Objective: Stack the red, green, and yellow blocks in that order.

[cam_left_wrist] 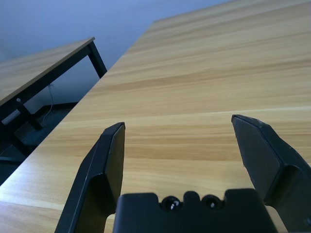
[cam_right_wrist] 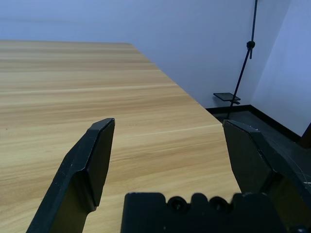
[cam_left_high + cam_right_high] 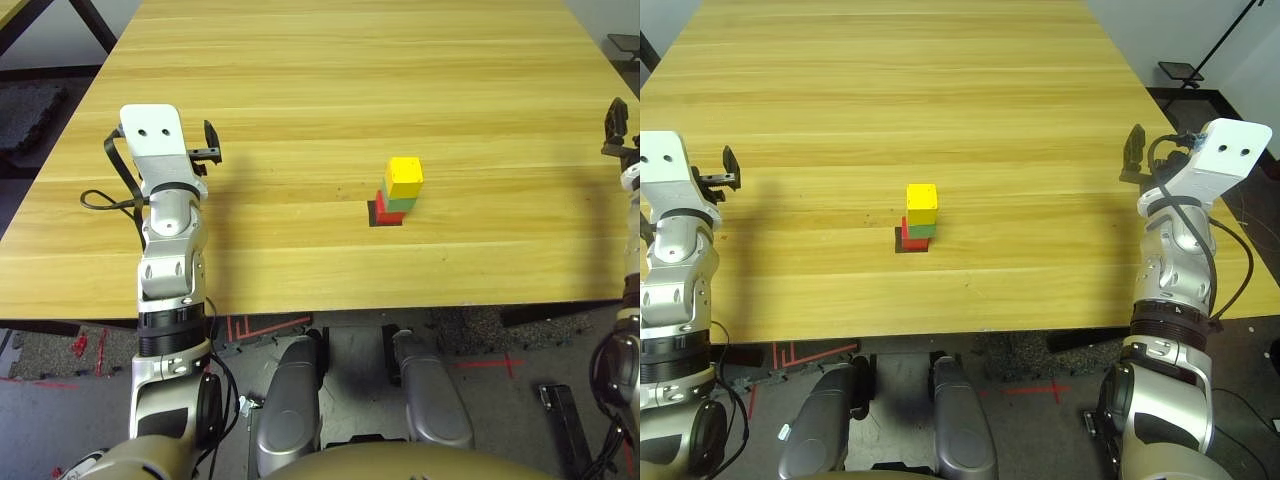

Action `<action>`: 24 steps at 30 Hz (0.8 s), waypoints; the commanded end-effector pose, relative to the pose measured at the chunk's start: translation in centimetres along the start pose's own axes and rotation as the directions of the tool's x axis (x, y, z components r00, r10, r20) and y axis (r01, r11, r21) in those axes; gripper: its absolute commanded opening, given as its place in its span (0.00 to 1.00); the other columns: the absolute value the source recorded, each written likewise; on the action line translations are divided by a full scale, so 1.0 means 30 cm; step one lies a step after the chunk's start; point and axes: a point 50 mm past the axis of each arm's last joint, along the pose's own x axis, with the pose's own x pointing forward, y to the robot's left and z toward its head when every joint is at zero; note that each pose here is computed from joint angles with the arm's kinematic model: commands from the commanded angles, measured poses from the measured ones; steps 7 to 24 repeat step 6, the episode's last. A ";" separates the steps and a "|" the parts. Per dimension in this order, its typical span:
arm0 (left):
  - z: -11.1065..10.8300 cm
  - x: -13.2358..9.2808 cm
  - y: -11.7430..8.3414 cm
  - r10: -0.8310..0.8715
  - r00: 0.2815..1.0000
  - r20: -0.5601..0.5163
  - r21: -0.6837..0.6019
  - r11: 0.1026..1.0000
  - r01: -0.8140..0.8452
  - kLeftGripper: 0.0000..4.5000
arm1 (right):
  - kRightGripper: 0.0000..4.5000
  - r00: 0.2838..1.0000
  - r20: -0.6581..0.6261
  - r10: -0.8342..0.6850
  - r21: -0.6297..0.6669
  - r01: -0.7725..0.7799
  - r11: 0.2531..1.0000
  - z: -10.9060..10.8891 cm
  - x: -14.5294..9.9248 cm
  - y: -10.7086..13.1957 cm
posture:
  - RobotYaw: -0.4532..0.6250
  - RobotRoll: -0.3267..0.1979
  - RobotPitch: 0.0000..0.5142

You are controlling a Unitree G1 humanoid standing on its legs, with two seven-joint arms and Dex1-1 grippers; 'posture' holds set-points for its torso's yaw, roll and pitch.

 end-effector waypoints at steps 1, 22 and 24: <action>-0.003 0.010 0.005 0.012 1.000 -0.002 0.010 1.000 -0.011 0.99 | 1.00 1.000 -0.011 -0.016 -0.003 0.016 1.000 0.003 -0.015 -0.028 | 0.57 0.82 0.56; 0.005 0.017 -0.004 -0.003 1.000 0.013 0.003 1.000 0.003 0.99 | 1.00 1.000 0.001 -0.013 -0.009 0.013 1.000 0.017 -0.016 -0.026 | 0.57 0.82 0.52; 0.005 0.017 -0.004 -0.003 1.000 0.013 0.003 1.000 0.003 0.99 | 1.00 1.000 0.001 -0.013 -0.009 0.013 1.000 0.017 -0.016 -0.026 | 0.57 0.82 0.52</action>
